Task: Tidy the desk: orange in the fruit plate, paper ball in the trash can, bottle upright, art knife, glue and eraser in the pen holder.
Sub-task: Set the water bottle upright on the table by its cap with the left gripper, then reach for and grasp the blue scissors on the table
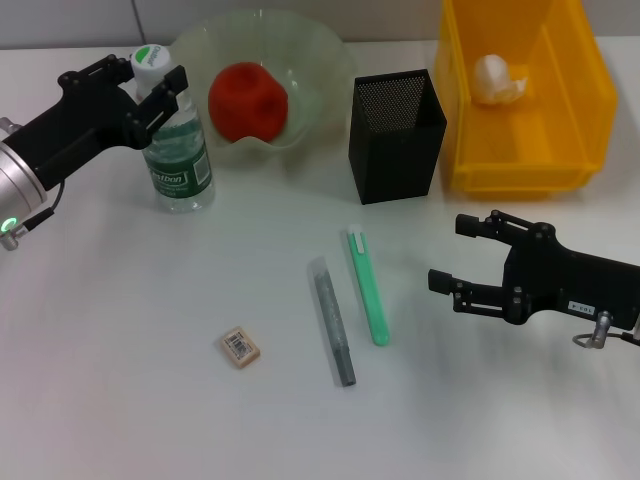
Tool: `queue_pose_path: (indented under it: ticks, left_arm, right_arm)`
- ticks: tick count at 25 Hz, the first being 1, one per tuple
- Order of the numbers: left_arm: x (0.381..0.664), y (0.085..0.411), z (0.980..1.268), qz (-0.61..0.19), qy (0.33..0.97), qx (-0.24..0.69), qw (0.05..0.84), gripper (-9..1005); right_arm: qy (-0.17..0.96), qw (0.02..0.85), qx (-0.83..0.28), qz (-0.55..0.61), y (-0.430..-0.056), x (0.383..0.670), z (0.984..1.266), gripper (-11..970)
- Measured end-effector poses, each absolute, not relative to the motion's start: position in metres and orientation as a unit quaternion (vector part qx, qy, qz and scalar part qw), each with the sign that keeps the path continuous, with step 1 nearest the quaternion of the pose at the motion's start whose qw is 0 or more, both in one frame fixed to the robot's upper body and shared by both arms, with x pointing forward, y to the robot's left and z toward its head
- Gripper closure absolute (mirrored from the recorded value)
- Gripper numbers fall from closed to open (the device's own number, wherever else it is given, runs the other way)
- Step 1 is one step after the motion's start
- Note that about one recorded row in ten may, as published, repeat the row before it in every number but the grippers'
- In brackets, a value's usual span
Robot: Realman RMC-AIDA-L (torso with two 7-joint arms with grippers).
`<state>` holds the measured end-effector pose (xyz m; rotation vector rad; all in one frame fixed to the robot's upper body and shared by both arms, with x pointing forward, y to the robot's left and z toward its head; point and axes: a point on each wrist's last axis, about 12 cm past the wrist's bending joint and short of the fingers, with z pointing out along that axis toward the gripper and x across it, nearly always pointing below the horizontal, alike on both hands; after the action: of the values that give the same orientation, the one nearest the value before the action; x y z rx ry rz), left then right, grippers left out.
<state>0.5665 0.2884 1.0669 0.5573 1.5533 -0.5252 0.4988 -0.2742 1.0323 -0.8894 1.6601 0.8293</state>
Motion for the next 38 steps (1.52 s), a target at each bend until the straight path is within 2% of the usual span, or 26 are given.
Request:
queue_pose_path:
  ticks: [32, 38]
  left_arm:
    - [0.5639, 0.2882, 1.0673, -0.237, 0.677, 0.241, 0.654, 462]
    - [0.5637, 0.288, 1.0676, -0.239, 0.676, 0.239, 0.654, 353]
  right_arm:
    - [0.692, 0.515, -0.37, 0.346, -0.2743, 0.4982, 1.0319, 125]
    - [0.692, 0.514, -0.37, 0.346, -0.2742, 0.498, 1.0318, 124]
